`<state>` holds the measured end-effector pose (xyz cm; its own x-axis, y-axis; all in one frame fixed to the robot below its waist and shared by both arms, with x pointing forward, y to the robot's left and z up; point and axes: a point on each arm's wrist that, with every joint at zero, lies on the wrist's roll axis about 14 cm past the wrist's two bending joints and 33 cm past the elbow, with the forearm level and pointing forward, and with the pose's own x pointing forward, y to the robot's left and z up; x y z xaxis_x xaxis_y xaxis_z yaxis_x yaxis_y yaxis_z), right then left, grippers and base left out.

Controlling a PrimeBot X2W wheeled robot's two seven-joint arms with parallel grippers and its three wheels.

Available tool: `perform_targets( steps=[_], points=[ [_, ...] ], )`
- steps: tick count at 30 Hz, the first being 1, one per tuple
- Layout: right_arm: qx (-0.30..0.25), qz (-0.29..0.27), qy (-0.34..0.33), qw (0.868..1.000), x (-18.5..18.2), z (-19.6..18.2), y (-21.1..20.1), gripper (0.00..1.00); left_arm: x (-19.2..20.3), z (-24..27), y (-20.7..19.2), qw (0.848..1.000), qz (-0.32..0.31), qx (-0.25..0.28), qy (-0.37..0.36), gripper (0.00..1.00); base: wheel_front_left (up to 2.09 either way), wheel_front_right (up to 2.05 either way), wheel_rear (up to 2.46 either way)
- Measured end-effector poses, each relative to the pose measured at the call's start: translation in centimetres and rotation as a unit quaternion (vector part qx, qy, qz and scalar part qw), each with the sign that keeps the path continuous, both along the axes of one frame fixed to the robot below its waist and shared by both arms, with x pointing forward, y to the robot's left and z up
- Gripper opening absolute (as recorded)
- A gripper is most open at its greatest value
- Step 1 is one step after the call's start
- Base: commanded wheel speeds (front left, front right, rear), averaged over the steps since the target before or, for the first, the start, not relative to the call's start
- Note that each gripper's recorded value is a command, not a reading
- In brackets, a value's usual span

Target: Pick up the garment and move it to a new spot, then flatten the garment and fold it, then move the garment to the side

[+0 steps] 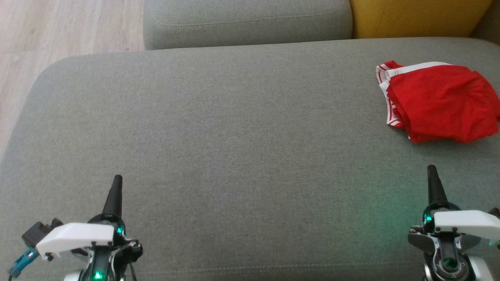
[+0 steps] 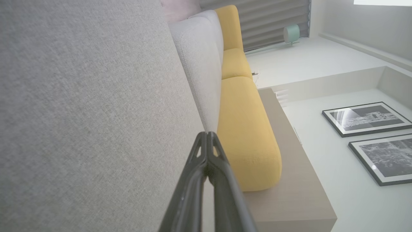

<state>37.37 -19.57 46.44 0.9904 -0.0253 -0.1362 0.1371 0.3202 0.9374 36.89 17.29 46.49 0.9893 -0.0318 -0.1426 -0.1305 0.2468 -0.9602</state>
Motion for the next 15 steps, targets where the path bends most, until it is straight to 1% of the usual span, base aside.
perform_targets(
  steps=[15],
  points=[
    [0.091,-0.011,-0.008,0.996,-0.11,0.39,-0.40,0.00,0.04,0.29,0.70,0.998,0.011,-0.069,-0.005,0.00,0.00,0.00,0.00]
  ],
)
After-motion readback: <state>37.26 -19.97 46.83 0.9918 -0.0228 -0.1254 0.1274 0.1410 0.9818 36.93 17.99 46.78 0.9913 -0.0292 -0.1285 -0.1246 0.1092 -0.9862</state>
